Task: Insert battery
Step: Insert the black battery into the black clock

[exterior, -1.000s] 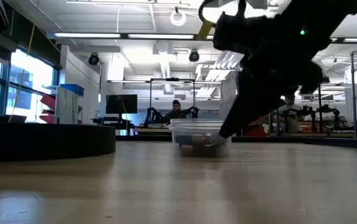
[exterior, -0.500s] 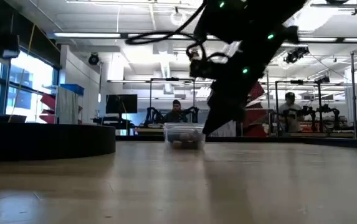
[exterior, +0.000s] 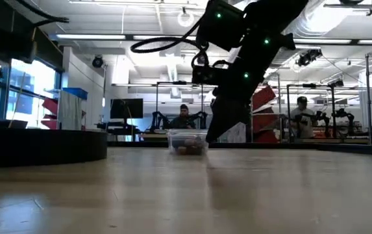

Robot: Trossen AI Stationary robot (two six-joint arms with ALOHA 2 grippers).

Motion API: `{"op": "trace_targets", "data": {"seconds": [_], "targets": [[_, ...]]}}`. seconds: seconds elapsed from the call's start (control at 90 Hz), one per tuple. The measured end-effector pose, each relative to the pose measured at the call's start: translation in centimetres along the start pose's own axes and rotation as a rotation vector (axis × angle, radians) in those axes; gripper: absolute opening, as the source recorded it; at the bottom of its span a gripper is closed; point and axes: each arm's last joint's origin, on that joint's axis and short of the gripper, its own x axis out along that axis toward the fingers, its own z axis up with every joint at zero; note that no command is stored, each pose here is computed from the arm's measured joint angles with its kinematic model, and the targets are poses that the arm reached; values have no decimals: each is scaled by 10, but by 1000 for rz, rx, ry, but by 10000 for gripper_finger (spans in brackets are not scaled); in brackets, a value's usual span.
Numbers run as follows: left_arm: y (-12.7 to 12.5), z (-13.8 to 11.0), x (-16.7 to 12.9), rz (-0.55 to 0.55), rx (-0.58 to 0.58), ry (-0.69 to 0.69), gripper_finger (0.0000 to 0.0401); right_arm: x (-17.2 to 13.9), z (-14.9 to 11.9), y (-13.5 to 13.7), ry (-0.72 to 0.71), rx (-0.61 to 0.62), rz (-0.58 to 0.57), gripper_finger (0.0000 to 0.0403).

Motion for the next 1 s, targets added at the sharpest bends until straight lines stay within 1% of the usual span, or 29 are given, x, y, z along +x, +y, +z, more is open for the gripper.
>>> {"op": "trace_targets", "data": {"seconds": [0.067, 0.111, 0.211, 0.322, 0.444, 0.567, 0.7, 0.844, 0.944, 1.0], "targets": [[-1, 9, 2, -27, 31, -32, 80, -3, 2, 9, -31, 6, 52, 0], [-1, 14, 0, -41, 42, -20, 94, -5, 4, 15, -53, 9, 80, 0], [3, 24, -12, -45, 69, 66, 120, -10, 8, 29, -110, 23, 129, 0], [10, 32, -28, -35, 69, 168, 141, -17, 11, 43, -166, 48, 171, 2], [15, 32, -29, -60, 73, 306, 164, -23, 12, 59, -198, 53, 227, 20], [9, 24, -16, -42, 137, 422, 186, -30, 9, 72, -206, 40, 226, 58], [0, 16, 6, 65, 263, 500, 202, -36, 5, 83, -223, 31, 188, 101], [-10, 13, 27, 182, 375, 543, 204, -38, 4, 87, -236, 16, 153, 136], [-17, 12, 43, 221, 458, 552, 204, -37, 5, 84, -235, 23, 146, 153], [-21, 13, 51, 222, 491, 542, 204, -35, 6, 81, -232, 24, 140, 161]]}}
